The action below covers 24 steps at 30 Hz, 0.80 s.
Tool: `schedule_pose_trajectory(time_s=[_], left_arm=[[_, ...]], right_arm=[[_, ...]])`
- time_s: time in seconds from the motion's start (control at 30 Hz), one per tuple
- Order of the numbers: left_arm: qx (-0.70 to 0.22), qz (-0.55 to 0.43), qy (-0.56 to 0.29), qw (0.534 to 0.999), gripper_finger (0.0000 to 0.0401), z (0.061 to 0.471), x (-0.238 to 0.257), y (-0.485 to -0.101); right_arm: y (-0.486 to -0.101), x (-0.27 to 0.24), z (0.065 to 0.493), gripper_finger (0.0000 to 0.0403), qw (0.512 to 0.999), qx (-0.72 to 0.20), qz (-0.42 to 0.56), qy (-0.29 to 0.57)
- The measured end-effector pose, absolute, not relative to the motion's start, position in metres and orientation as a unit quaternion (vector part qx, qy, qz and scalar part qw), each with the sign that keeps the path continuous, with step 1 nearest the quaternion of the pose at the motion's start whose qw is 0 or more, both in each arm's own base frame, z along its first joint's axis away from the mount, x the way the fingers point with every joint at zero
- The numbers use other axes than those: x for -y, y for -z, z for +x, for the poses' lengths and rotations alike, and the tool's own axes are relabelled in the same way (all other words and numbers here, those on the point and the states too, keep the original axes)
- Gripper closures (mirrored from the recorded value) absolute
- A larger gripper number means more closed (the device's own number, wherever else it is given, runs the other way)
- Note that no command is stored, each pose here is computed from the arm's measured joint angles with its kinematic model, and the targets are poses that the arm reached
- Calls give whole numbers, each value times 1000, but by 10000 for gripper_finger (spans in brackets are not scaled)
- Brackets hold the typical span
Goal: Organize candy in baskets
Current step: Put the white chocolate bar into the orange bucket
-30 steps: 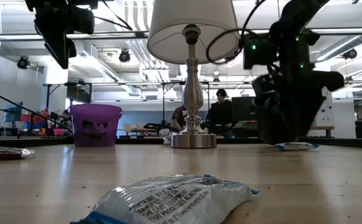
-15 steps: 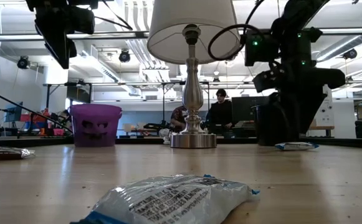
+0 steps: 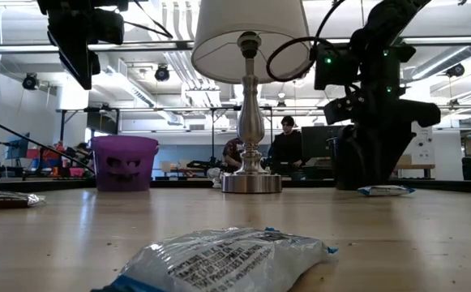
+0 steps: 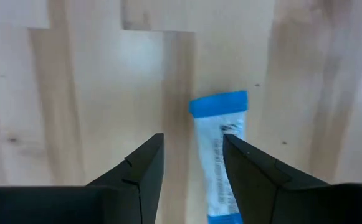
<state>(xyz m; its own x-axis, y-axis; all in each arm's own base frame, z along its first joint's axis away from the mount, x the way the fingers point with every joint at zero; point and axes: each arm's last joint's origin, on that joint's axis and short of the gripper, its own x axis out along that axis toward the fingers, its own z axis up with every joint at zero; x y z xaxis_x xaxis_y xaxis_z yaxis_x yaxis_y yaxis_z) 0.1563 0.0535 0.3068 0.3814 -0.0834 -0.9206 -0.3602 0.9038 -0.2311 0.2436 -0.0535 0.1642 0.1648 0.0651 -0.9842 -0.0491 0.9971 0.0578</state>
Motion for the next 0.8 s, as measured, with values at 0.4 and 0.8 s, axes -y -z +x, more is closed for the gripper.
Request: schedule_pose_trajectory(time_s=[0.4, 0.8], left_arm=[[-549, -204, -87, 806, 262, 156, -53, -307], [-549, -204, -87, 806, 262, 156, -53, -307]], right_arm=[[-164, 53, 238, 248, 743, -669, 24, -16], [-177, 43, 222, 248, 717, -695, 11, -46]])
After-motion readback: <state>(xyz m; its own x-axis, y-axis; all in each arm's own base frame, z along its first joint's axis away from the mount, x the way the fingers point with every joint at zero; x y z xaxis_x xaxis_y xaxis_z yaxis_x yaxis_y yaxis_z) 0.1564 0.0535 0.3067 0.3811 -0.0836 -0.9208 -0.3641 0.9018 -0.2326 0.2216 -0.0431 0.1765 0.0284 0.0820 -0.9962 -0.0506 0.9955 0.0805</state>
